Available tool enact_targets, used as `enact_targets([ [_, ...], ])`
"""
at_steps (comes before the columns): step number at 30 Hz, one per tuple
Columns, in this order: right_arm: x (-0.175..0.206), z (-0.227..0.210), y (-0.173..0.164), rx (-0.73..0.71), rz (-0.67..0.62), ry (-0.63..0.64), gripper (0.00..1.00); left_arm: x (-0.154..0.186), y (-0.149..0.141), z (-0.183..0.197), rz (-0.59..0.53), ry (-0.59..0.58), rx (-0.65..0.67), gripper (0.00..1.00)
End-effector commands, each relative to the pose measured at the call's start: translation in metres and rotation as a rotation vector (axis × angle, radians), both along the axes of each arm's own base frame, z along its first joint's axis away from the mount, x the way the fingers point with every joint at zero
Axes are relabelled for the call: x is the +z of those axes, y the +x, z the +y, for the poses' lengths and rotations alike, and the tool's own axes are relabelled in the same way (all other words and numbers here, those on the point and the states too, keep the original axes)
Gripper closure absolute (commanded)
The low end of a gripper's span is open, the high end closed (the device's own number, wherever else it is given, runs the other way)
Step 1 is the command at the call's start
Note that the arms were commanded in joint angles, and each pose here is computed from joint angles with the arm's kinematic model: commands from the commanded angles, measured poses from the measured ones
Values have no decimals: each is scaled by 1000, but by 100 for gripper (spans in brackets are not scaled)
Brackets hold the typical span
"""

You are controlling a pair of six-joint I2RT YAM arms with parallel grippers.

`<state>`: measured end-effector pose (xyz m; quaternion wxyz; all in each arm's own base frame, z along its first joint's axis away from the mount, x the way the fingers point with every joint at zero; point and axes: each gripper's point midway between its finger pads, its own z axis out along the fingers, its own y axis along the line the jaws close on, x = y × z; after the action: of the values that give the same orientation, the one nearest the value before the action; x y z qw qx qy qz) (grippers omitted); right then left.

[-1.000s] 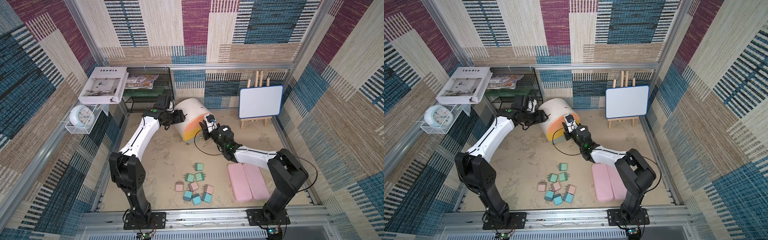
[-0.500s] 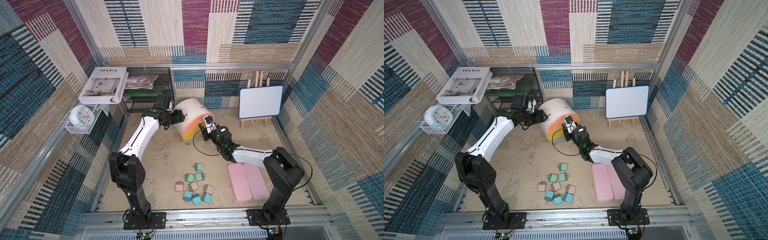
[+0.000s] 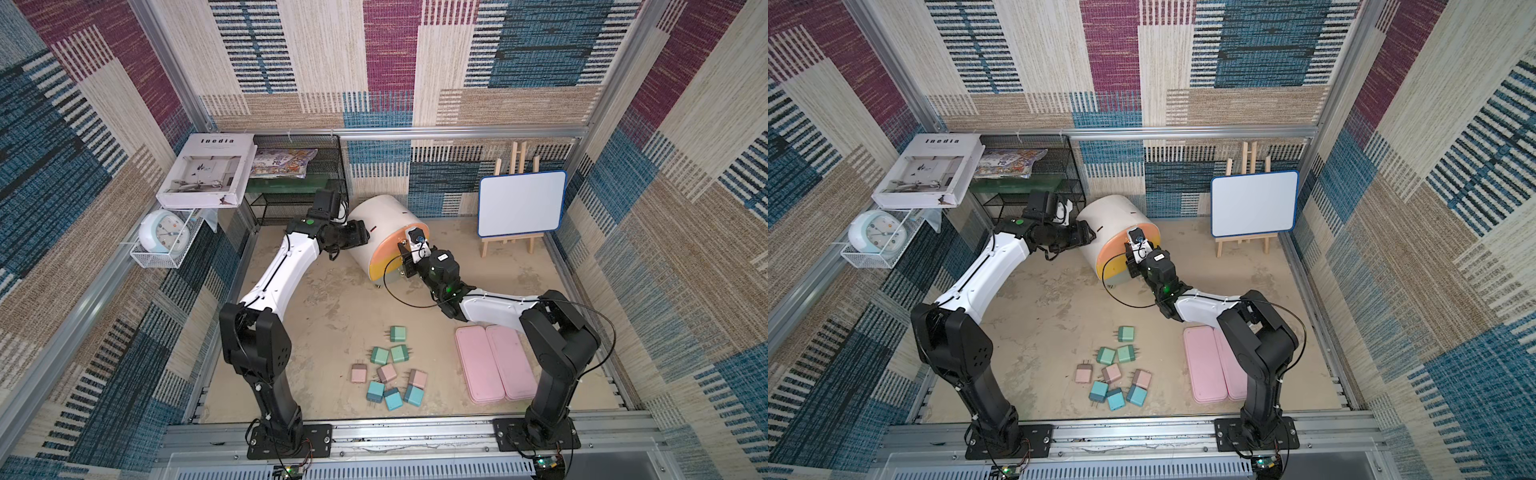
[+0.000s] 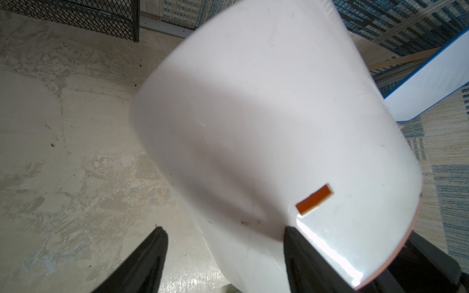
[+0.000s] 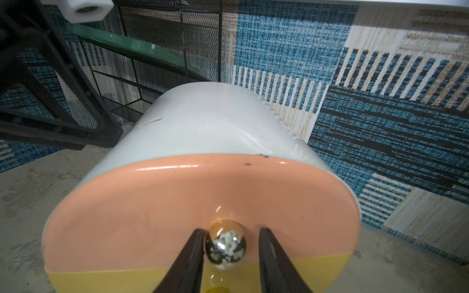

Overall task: Place the plugs into the drawer by color
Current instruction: Open the drawer in the storage box.

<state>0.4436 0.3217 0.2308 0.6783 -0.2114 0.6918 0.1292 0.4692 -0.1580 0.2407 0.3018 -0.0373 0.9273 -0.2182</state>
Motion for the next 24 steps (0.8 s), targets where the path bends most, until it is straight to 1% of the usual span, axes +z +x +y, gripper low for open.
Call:
enact_targets([
  [1,10,0,1,-4,-31,17,64,-7,-2,1,21,11,-3,24],
  [6,13,0,-2,0,-31,17,70,-7,0,3,21,10,0,24],
  [14,14,-2,-14,37,-3,3,85,-4,1,8,18,0,8,24],
  [24,3,-16,-51,53,64,12,87,-5,0,7,25,-13,9,24],
])
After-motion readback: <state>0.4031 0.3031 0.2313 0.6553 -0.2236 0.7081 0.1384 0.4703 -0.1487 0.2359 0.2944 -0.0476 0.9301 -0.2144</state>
